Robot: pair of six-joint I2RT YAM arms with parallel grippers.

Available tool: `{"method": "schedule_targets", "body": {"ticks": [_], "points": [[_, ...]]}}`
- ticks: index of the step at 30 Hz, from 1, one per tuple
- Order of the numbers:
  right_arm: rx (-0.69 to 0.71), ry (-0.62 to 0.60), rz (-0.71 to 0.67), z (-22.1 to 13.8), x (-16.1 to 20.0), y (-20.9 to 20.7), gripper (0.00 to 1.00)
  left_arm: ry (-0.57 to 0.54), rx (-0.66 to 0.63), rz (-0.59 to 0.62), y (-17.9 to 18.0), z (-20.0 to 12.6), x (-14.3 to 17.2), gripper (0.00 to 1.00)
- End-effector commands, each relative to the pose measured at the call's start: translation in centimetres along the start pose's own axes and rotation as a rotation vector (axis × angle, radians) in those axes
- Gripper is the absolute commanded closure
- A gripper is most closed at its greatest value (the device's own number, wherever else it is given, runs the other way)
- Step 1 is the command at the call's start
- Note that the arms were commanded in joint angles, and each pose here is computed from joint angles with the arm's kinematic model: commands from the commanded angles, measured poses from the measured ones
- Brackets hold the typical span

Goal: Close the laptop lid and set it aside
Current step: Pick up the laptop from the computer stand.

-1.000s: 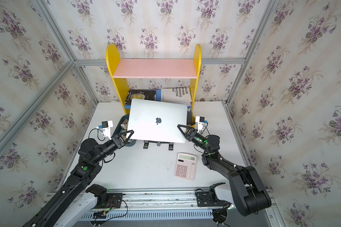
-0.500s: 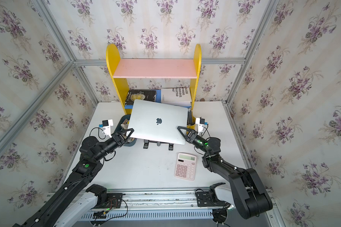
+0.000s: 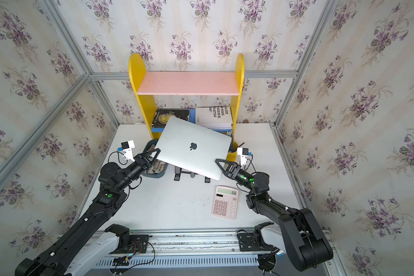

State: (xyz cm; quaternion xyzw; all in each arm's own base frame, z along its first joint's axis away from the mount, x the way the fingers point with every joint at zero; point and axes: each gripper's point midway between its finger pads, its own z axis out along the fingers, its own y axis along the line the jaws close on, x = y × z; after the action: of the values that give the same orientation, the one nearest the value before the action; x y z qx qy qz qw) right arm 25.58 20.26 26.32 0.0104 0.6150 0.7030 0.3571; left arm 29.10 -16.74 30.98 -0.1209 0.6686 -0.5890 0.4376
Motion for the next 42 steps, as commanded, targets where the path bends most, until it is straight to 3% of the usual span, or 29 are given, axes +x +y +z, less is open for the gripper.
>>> {"method": "schedule_targets", "body": {"ticks": [1,8,9,10,31,35,42], "points": [[-0.09,-0.018,-0.083,-0.2,-0.3,2.6,0.56,-0.128,0.108,0.078,-3.2,0.0,-2.9,1.0],[-0.063,-0.016,-0.055,-0.3,-0.1,1.8,0.62,-0.161,0.114,0.087,-3.3,0.2,-3.6,1.0],[-0.056,-0.023,-0.042,-0.3,-0.2,1.6,0.08,-0.165,0.12,0.09,-3.5,0.1,-3.7,1.0],[-0.046,-0.028,-0.031,-0.4,-0.2,1.4,0.01,-0.167,0.127,0.093,-3.7,0.1,-3.8,1.0],[0.108,-0.032,0.056,0.0,-0.4,-2.3,0.0,-0.195,0.194,0.099,-5.7,-0.3,-4.5,1.0],[0.115,0.096,0.115,1.3,0.7,-2.8,0.0,-0.221,0.183,0.091,-5.3,-0.3,-4.9,1.0],[0.049,0.14,0.206,1.7,2.0,-3.2,0.05,-0.223,0.185,0.077,-5.1,0.1,-5.1,1.0]]}}
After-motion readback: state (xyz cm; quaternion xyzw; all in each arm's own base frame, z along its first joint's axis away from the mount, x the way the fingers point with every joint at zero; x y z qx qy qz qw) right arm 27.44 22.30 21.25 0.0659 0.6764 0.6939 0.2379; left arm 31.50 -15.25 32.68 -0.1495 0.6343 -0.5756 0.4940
